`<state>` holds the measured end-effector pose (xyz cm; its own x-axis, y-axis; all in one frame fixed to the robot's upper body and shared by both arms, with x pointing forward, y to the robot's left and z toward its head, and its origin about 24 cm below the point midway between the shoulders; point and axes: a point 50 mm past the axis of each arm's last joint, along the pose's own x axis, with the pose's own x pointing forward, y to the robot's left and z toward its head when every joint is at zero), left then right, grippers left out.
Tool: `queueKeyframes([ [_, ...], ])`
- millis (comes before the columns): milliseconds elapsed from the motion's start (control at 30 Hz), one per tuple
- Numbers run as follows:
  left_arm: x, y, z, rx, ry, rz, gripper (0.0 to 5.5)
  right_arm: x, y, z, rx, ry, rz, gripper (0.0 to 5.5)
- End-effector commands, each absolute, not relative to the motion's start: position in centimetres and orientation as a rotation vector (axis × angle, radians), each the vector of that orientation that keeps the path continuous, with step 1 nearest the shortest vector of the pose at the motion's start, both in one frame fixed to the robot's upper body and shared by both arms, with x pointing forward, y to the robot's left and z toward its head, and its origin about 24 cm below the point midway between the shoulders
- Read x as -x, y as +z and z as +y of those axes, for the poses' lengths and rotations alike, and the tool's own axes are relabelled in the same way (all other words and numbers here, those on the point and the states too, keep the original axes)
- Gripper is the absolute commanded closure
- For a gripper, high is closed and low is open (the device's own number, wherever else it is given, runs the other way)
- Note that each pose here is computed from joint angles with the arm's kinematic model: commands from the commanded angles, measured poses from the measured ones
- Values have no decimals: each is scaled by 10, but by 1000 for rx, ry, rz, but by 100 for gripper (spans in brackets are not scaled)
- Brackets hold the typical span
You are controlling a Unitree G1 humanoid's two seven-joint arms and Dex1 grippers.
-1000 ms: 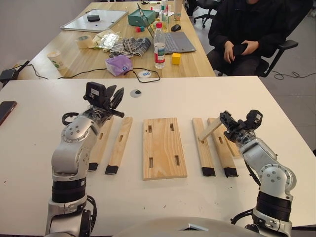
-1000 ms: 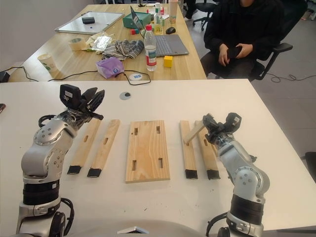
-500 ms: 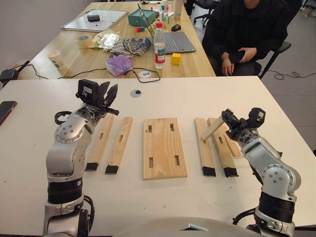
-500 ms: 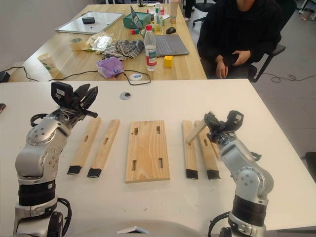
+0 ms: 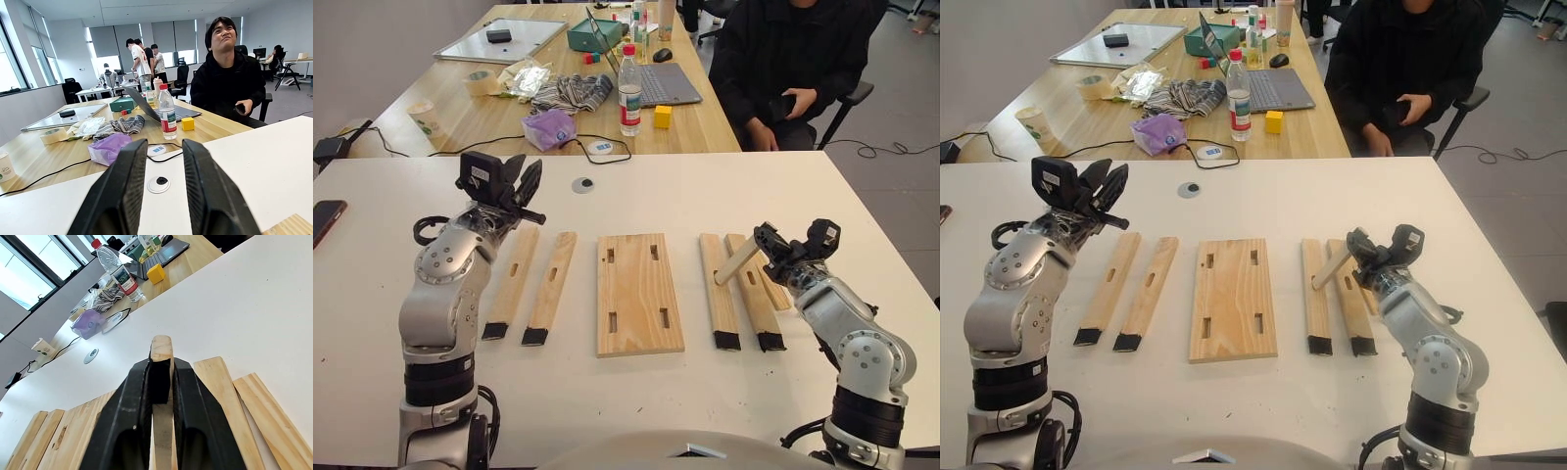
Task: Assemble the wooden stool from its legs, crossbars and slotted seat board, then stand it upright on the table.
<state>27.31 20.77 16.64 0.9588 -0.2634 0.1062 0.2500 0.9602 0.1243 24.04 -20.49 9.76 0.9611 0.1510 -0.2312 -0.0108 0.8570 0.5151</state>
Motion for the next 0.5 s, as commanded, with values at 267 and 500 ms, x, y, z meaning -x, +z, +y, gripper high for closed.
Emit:
queueKeyframes([
  [267, -274, 166, 204, -114, -257, -134, 425, -238, 91, -190, -343, 104, 270, 510],
  [500, -274, 160, 199, -125, -253, -121, 425, -225, 85, -191, -180, 137, 297, 510],
])
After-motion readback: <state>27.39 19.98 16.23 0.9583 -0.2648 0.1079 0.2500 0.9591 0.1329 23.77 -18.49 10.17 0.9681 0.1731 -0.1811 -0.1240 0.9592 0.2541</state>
